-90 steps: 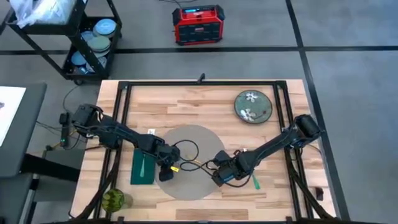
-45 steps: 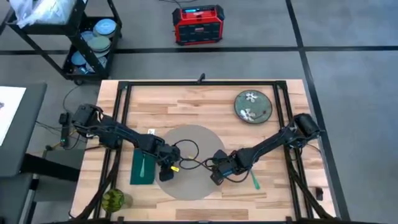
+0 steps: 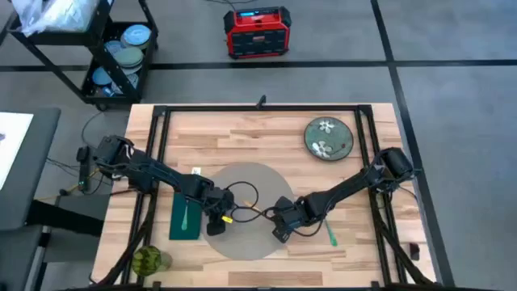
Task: Set table place
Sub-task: Adjust the gold table knife on the gray table placemat
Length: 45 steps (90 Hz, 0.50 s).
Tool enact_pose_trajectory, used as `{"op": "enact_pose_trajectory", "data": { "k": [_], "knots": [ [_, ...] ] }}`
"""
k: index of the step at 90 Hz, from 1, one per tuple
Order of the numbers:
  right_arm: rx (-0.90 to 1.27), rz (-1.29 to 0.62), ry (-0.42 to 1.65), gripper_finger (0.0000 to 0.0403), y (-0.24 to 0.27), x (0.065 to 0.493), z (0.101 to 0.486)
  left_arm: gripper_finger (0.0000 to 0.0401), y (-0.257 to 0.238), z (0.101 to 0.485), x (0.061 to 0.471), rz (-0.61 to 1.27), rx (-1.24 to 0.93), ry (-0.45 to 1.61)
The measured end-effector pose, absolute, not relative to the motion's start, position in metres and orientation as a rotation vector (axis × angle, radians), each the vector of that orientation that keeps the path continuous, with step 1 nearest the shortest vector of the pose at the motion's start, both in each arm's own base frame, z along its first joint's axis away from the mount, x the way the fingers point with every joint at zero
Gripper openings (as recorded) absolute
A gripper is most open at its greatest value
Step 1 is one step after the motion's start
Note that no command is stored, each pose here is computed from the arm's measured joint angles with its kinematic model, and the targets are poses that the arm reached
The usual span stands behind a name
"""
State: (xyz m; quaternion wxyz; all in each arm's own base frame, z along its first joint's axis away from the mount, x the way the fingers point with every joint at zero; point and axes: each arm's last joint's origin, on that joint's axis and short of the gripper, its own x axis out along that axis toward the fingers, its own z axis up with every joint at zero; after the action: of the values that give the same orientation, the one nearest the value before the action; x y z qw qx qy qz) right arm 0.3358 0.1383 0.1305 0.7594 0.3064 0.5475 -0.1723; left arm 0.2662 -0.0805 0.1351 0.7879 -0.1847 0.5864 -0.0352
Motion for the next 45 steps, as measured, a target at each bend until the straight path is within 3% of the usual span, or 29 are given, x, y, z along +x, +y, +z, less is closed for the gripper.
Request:
{"op": "enact_pose_trajectory", "data": {
  "k": [11, 28, 45],
  "knots": [
    [0.699, -0.349, 1.234, 0.0109, 0.1401, 0.3359, 0.1266, 0.0000, -0.0805, 0.1350, 0.2660, -0.079, -0.395, 1.266],
    [0.702, -0.369, 1.259, 0.0013, 0.1390, 0.3328, 0.1271, 0.0000, -0.0801, 0.1351, 0.2664, -0.077, -0.395, 1.263],
    [0.741, -0.401, 1.253, 0.0002, 0.1392, 0.3327, 0.1267, 0.0000, -0.0803, 0.1355, 0.2679, -0.074, -0.406, 1.246]
  ]
}}
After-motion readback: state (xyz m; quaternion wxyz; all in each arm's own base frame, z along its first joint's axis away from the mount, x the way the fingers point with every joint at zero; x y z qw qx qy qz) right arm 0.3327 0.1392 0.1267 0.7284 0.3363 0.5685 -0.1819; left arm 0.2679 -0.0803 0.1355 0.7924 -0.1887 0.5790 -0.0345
